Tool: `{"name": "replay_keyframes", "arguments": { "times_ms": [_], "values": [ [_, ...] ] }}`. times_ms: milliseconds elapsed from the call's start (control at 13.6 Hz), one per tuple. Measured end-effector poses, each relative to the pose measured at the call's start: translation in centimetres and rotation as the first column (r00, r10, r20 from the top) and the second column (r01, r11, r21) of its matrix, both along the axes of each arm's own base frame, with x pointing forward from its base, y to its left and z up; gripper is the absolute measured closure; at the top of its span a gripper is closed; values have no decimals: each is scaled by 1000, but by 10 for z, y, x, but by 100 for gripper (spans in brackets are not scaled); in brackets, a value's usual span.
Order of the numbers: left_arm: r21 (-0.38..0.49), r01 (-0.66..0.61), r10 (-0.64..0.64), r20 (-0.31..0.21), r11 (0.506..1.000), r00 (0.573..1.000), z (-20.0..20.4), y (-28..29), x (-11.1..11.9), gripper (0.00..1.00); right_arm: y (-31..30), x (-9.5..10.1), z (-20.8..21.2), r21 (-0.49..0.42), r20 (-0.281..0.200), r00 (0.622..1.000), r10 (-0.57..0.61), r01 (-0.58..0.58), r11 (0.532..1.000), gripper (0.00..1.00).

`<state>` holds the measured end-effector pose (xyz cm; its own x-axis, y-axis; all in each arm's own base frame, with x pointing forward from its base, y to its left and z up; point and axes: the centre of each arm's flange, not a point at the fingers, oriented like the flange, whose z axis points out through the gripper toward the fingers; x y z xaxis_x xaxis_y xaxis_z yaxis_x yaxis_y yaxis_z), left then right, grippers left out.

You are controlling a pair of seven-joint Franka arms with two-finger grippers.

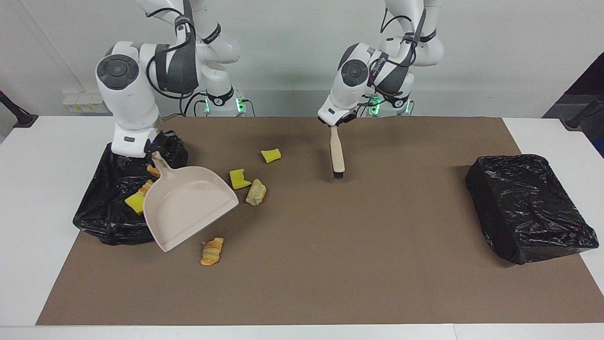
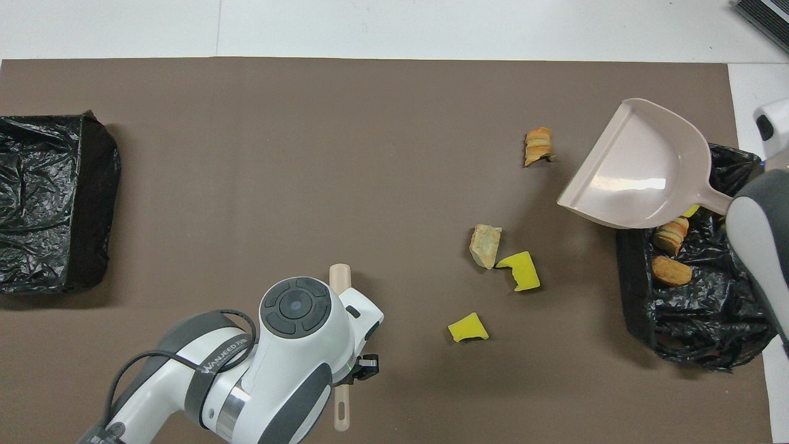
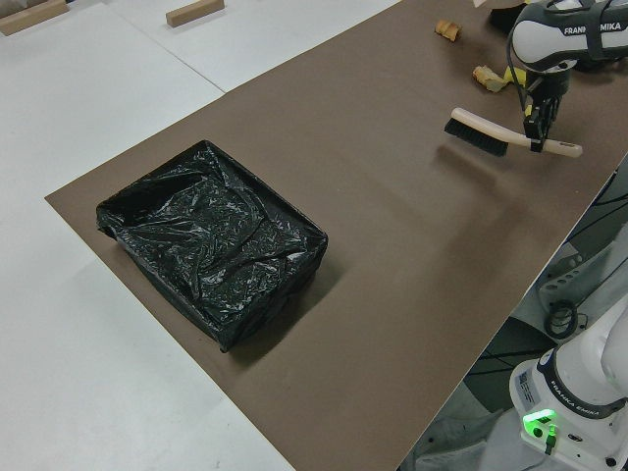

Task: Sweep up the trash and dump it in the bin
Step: 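Bring the empty dustpan back to the table center with the right gripper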

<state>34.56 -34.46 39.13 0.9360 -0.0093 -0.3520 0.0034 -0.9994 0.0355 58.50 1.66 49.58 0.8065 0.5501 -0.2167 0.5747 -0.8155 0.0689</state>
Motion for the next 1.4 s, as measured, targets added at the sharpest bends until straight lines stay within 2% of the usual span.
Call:
{"name": "replay_keyframes", "arguments": {
  "times_ms": [295, 442, 590, 663, 811, 1032, 1179, 1401],
  "values": [
    [-48, -37, 41, 75, 998, 996, 2, 2, 16, 74, 67, -6, -21, 62, -19, 977, -214, 214, 975, 67],
    [-42, -39, 42, 65, 998, 997, 0, 4, 16, 74, 87, -7, -27, 87, -29, 959, -281, 282, 955, 67],
    [-15, -28, 29, 26, 999, 999, -4, 6, 10, 74, 101, -8, -31, 103, -41, 948, -316, 318, 942, 67],
    [3, -23, 23, 7, 1000, 1000, -6, 8, 4, 74, 106, -10, -34, 112, -55, 941, -333, 337, 935, 67],
    [44, -11, 11, 1, 999, 1000, -15, 13, -16, 74, 115, -16, -44, 102, -76, 932, -355, 362, 927, 67],
    [121, 46, -50, 27, 992, 998, -26, 20, -73, 74, 138, -24, -55, 84, -84, 927, -365, 372, 925, 67],
    [137, 67, -72, 27, 988, 997, -32, 20, -99, 74, 146, -28, -63, 83, -84, 931, -355, 361, 929, 67],
    [95, 72, -74, 13, 993, 997, -39, 22, -104, 74, 145, -31, -73, 71, -98, 929, -356, 364, 929, 67]
  ]
}}
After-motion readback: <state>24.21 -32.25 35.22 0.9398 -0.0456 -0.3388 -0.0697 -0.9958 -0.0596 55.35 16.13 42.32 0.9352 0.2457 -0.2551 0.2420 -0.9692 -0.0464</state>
